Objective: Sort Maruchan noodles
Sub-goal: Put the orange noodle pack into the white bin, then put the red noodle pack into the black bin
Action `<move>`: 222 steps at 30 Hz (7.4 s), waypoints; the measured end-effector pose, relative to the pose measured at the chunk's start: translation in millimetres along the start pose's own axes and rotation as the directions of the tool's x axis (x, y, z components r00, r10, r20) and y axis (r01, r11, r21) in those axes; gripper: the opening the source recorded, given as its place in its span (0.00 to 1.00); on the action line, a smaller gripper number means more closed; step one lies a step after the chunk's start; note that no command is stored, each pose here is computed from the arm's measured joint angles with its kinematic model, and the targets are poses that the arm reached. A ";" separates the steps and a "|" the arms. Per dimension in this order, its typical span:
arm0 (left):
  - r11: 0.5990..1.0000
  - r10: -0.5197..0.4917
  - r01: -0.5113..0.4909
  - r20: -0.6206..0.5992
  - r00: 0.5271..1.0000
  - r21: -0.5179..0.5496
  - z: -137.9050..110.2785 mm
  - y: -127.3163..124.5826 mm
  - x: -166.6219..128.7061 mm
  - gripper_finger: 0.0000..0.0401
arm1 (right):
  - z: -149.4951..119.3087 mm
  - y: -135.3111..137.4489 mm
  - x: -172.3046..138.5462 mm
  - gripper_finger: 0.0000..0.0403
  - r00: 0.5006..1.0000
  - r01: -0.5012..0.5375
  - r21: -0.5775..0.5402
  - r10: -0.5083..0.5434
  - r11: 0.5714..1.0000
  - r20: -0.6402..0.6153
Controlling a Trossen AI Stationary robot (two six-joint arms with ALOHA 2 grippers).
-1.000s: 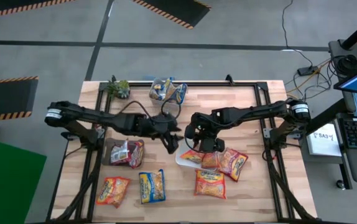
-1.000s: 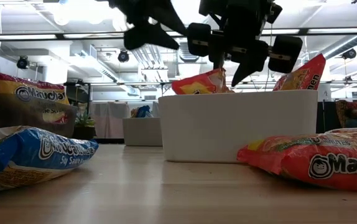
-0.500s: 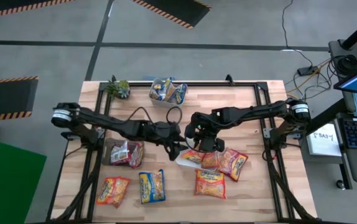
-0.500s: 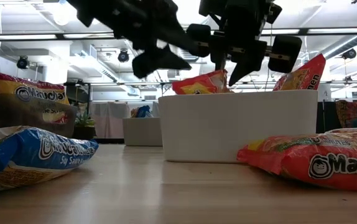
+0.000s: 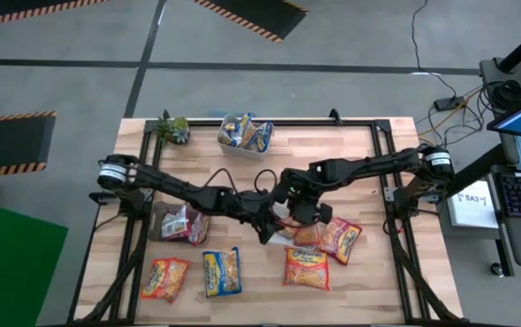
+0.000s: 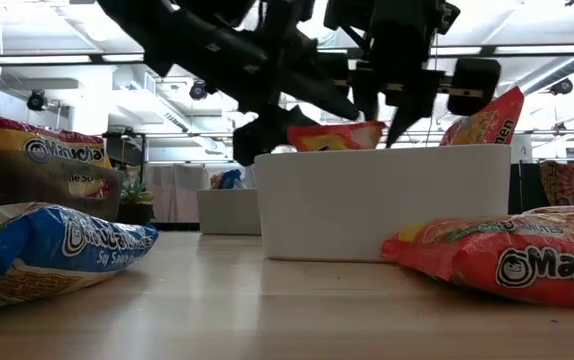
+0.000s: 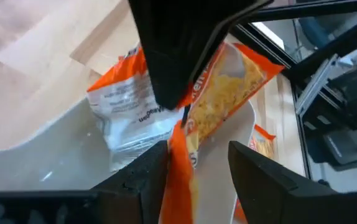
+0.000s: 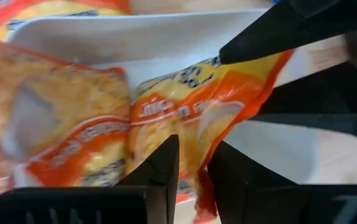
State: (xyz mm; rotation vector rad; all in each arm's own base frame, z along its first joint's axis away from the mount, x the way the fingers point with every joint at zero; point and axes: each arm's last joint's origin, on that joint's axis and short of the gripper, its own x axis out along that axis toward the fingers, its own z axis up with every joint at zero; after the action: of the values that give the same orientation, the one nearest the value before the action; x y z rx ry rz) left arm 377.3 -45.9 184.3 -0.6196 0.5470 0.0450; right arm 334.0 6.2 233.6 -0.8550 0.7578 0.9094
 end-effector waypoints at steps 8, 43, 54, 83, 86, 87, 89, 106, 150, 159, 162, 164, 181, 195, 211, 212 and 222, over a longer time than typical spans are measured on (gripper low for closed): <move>0.997 0.078 -0.077 0.025 0.997 -0.025 3.1 -5.7 9.1 0.15 | 2.2 5.0 -14.8 0.17 0.997 0.002 0.007 -0.002 1.000 -0.076; 0.973 0.206 -0.215 -0.109 0.972 -0.082 62.8 -58.8 88.1 0.00 | 36.0 104.4 -164.8 0.02 0.957 0.121 0.993 -0.267 0.008 -0.114; 0.967 0.248 -0.254 -0.124 0.961 -0.034 72.3 -67.8 80.8 0.05 | 36.3 110.0 -170.4 0.04 0.957 0.054 0.993 -0.277 -0.107 -0.082; 0.777 0.432 -0.400 0.051 0.901 0.486 117.1 -144.0 -118.7 0.26 | 20.9 171.8 -106.5 0.52 0.998 0.054 0.757 0.055 -0.651 -0.025; 0.807 0.397 -0.404 0.110 0.911 0.431 109.4 -138.1 -139.5 0.24 | 11.4 186.1 -88.0 0.52 0.997 0.076 0.701 0.077 -0.709 -0.030; 0.824 0.381 -0.398 0.126 0.916 0.404 106.6 -135.5 -144.5 0.23 | 8.3 190.6 -82.0 0.52 0.996 0.079 0.680 0.080 -0.729 -0.031; 0.859 0.346 -0.381 0.162 0.924 0.341 101.3 -129.9 -151.5 0.21 | 2.3 199.2 -69.6 0.52 0.997 0.078 0.640 0.078 -0.765 -0.029; 0.934 0.253 -0.304 0.251 0.934 0.189 82.4 -112.8 -167.2 0.19 | -17.3 230.9 4.1 0.52 0.986 0.103 0.396 0.043 -0.912 -0.159; 0.958 0.153 -0.268 0.618 0.771 0.098 124.2 -125.7 -181.5 0.19 | -2.5 182.0 -105.3 0.03 0.545 -0.019 0.794 -0.672 -0.608 -0.502; 0.989 0.006 -0.092 0.580 0.815 0.118 136.7 -116.6 -177.0 0.37 | 21.6 157.2 -165.5 0.03 0.407 0.062 0.921 -0.833 -0.384 -0.374; 0.987 0.015 -0.101 0.563 0.826 0.121 135.5 -113.5 -168.1 0.47 | 29.4 152.9 -181.2 0.03 0.385 0.095 0.942 -0.861 -0.322 -0.333; 0.986 0.025 -0.111 0.557 0.830 0.121 135.4 -111.1 -159.4 0.52 | 34.7 149.4 -189.1 0.03 0.383 0.113 0.952 -0.872 -0.284 -0.305; 0.951 -0.271 0.169 0.432 0.860 0.259 148.0 -84.6 -89.8 0.57 | 85.3 114.4 -230.0 0.03 0.575 0.161 0.980 -0.818 0.117 0.003; 0.915 -0.403 0.350 0.398 0.824 0.201 147.4 -81.3 -68.8 0.57 | 110.9 89.6 -234.8 0.03 0.653 0.207 0.938 -0.754 0.278 0.080; 0.895 -0.445 0.380 0.405 0.799 0.233 148.3 -82.6 -62.0 0.28 | 119.6 75.6 -221.3 0.03 0.683 0.207 0.934 -0.726 0.291 0.074; 0.895 -0.444 0.381 0.403 0.800 0.231 148.2 -82.6 -61.9 0.23 | 119.4 75.8 -221.3 0.03 0.683 0.209 0.934 -0.727 0.289 0.072; 0.907 -0.420 0.379 0.366 0.830 0.181 146.9 -82.6 -67.1 0.05 | 116.8 80.3 -230.2 0.15 0.654 0.155 0.963 -0.753 0.222 0.069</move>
State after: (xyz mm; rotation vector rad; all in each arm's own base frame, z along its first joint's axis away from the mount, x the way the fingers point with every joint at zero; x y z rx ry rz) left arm 405.8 -22.8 362.0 -0.5955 0.0132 -0.2503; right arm 189.4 55.7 456.5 0.2514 0.3029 -0.0138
